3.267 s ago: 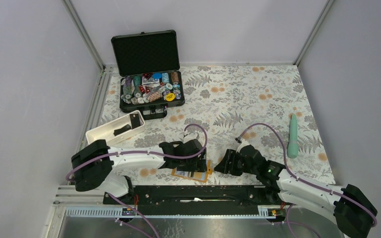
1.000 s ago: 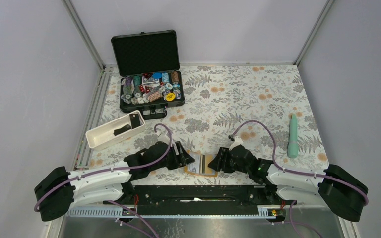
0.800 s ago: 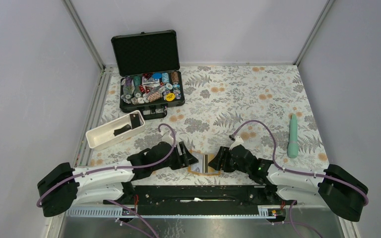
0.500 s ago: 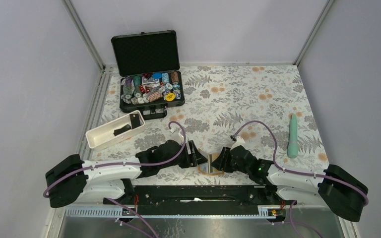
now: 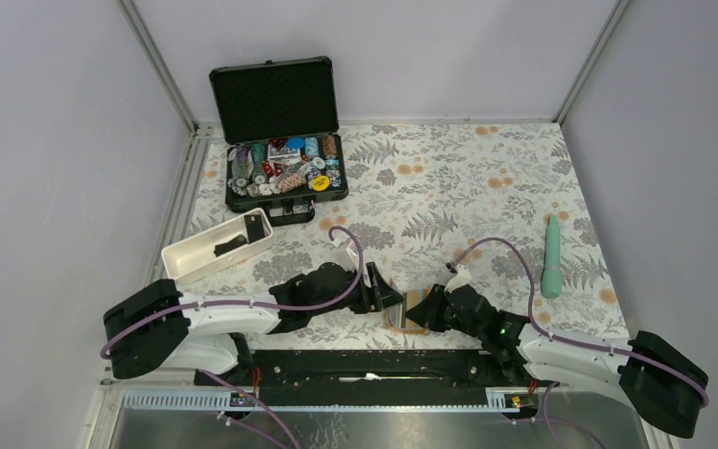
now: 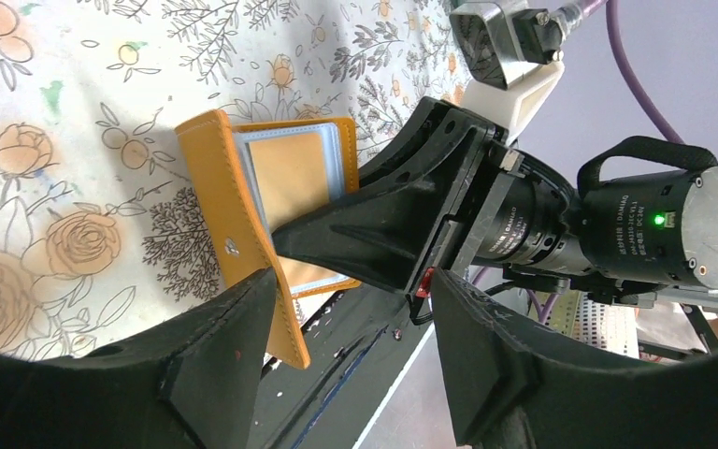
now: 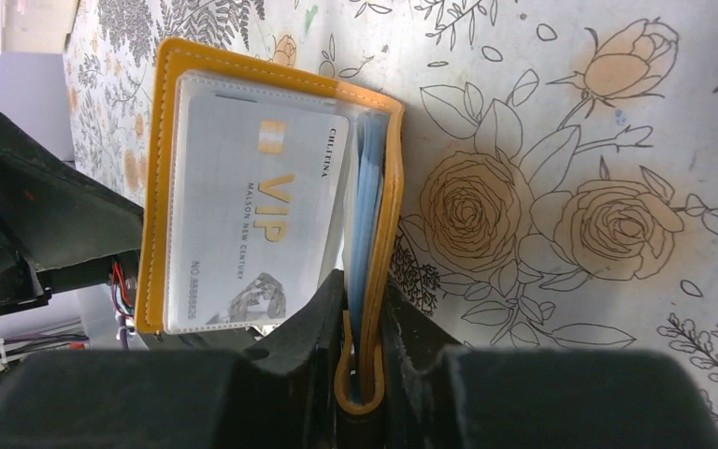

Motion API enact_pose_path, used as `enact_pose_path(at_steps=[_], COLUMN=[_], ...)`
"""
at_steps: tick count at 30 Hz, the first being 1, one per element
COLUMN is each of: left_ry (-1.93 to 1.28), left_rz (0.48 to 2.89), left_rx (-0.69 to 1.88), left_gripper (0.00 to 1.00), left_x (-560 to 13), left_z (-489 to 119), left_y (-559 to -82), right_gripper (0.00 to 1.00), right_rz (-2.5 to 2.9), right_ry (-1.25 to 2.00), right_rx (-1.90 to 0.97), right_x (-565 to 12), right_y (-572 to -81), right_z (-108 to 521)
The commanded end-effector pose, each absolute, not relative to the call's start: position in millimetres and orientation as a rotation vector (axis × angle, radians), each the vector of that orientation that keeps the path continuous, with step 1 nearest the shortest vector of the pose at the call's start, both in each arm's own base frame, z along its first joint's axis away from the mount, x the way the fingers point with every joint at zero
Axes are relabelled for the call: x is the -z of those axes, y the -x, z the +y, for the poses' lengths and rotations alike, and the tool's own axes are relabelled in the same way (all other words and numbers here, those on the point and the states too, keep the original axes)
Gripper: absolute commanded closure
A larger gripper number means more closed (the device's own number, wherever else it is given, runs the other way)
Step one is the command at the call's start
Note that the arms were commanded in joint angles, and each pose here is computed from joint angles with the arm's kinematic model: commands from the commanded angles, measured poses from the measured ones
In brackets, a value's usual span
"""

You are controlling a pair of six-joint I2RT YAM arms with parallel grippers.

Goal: Put the credit cards into the card holder
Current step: Pick up the card holder from the center of the board.

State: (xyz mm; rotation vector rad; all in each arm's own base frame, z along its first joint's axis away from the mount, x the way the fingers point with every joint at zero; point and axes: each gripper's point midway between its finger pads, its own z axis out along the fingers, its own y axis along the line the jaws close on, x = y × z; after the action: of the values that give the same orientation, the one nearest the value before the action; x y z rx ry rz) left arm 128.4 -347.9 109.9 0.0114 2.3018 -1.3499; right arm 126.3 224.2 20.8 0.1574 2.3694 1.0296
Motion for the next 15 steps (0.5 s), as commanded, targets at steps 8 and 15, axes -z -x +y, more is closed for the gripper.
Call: enact_pose_path(at_steps=[8, 15], left_ry=[-0.076, -0.071], left_rz=[2.151, 2.064], left_rx=[1.568, 1.629], left_gripper=[0.37, 0.36], left_x=[-144.7, -161.9], left_z=[-380.4, -379.5], left_y=[-121.2, -121.0], right_gripper=[1.0, 0.97], right_rz=[2.283, 2.108], right_ry=[-0.172, -0.182], right_rx=[-1.149, -1.37], right_x=[-28.0, -67.0], right_y=[-120.9, -118.3], right_z=[223.7, 232.9])
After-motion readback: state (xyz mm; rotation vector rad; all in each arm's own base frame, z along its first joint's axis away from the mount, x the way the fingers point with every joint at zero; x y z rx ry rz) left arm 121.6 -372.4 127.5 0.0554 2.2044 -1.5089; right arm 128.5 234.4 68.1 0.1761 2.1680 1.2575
